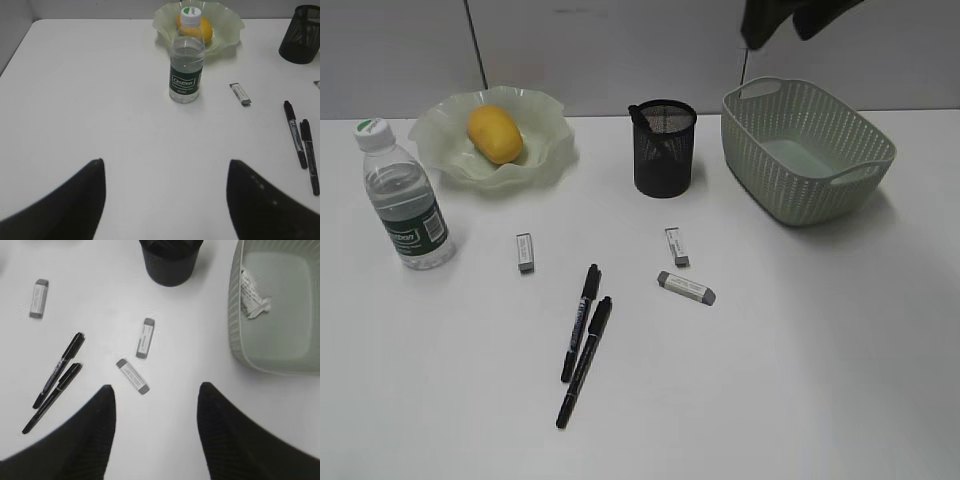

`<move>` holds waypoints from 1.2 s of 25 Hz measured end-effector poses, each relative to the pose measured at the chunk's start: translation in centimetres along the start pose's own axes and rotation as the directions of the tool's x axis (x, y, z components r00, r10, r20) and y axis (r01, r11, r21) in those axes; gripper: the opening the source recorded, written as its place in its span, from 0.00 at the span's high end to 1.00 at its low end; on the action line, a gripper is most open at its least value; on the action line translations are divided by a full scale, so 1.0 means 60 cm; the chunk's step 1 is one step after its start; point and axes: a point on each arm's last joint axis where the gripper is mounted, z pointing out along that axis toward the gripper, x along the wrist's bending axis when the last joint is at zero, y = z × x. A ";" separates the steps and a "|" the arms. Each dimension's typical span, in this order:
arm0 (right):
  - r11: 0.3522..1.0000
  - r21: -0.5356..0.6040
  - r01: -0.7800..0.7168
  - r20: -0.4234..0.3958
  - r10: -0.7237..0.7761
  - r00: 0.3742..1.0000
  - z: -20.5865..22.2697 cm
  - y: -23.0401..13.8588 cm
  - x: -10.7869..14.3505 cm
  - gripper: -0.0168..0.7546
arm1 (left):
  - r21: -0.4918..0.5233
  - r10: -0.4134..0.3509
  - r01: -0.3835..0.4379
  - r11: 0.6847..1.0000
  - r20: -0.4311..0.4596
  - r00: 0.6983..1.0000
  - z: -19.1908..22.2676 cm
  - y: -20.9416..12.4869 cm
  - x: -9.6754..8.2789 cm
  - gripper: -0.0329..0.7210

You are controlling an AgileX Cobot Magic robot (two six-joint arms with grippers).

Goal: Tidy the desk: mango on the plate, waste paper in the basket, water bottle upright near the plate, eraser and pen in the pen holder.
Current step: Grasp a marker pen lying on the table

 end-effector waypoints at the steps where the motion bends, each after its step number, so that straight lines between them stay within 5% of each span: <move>1: 1.000 -0.012 -0.023 0.001 0.023 1.000 -0.019 -0.003 -0.017 0.43 | 0.000 0.000 0.000 1.000 0.000 1.000 0.000 0.000 0.000 0.20; 7: 0.979 -0.021 -0.202 0.135 0.203 0.970 -0.097 -0.100 -0.148 0.43 | 0.000 0.000 0.000 1.000 0.000 1.000 0.000 0.000 0.000 0.20; 11: 0.944 -0.066 -0.322 0.204 0.329 0.922 -0.147 -0.230 -0.182 0.43 | 0.000 0.000 0.000 1.000 0.000 1.000 0.000 0.000 0.000 0.20; 18: 0.905 -0.205 -0.372 0.261 0.417 0.871 -0.195 -0.417 -0.137 0.43 | 0.000 0.000 0.000 1.000 0.000 1.000 0.000 0.000 0.000 0.20; 30: 0.843 -0.430 -0.322 0.251 0.454 0.855 -0.179 -0.563 -0.081 0.43 | 0.000 0.000 0.000 1.000 0.000 1.000 0.000 0.000 0.000 0.20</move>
